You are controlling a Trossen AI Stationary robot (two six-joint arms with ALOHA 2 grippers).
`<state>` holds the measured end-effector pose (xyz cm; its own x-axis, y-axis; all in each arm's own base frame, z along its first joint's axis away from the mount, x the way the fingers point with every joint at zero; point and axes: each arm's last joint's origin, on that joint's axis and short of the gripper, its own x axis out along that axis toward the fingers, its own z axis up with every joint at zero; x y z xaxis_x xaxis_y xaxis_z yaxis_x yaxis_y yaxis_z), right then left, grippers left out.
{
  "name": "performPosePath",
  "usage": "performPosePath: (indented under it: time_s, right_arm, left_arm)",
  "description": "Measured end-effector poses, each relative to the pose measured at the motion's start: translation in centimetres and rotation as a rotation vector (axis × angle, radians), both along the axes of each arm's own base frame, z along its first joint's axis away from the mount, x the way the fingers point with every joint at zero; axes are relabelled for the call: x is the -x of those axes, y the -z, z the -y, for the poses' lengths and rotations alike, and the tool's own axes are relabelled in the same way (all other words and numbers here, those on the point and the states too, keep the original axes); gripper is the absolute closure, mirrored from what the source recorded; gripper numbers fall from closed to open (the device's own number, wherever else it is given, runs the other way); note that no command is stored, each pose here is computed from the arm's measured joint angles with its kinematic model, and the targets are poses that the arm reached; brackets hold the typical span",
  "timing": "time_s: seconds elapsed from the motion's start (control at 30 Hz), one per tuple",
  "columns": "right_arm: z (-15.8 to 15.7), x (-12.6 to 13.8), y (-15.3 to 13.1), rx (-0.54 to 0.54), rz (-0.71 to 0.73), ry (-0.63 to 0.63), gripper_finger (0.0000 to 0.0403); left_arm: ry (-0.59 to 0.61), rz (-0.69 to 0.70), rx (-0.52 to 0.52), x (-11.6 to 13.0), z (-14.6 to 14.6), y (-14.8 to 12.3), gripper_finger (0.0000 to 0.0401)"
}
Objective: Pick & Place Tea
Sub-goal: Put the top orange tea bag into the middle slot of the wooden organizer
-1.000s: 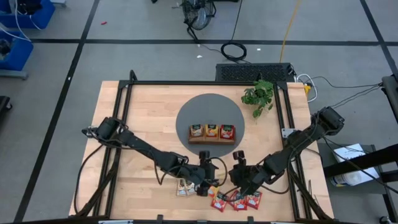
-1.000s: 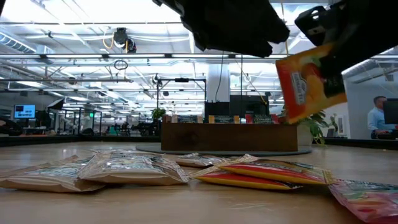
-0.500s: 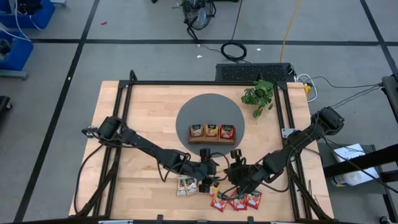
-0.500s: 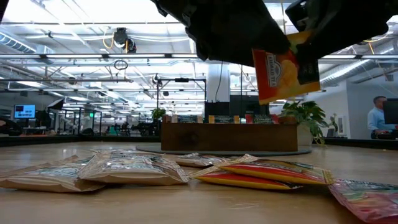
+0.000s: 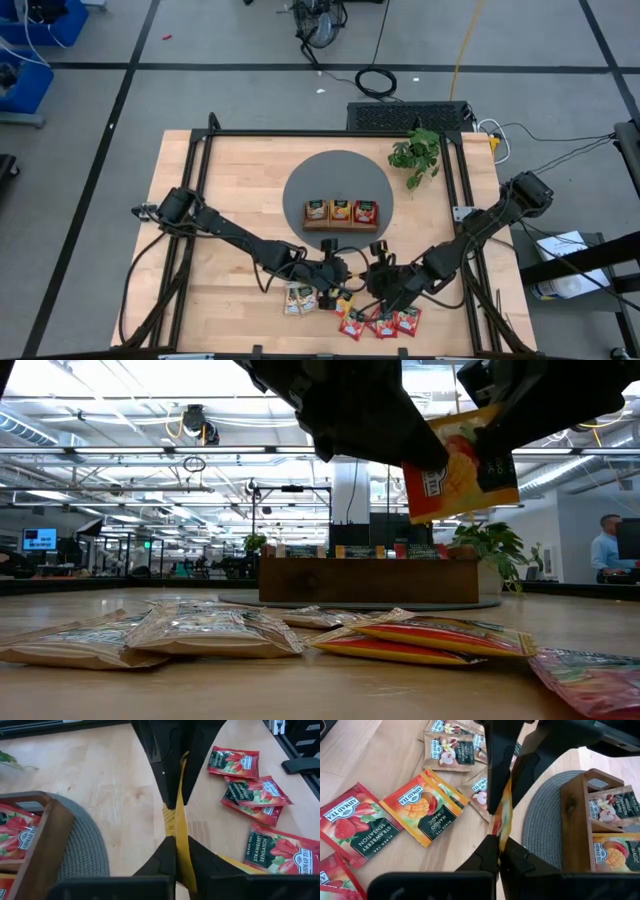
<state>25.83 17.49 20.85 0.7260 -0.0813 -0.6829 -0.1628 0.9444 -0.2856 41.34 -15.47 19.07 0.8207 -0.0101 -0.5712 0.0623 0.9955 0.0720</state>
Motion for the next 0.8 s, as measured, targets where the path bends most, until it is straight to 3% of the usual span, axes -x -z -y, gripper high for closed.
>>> performPosePath:
  time_s: [0.2, 0.33, 0.57, 0.8]
  right_arm:
    - [-0.4, -0.1, -0.2, -0.016, 0.034, -0.01, 0.0389]
    - [-0.8, 0.1, -0.4, 0.032, 0.065, -0.015, 0.0343]
    - [-1.8, 1.6, -1.8, 0.099, 0.218, 0.092, 0.0238]
    - [-2.8, 5.0, -0.7, 0.003, 0.387, 0.09, 0.0203]
  left_arm:
    - [0.002, -0.012, -0.034, 0.2, 0.1, 0.1, 0.0379]
    - [0.015, -0.015, -0.056, 0.3, 0.4, 0.2, 0.0387]
    - [0.004, 0.0, -0.112, 0.6, 1.0, 0.1, 0.0387]
    - [0.014, 0.049, -0.216, 1.1, 2.4, -0.2, 0.0383]
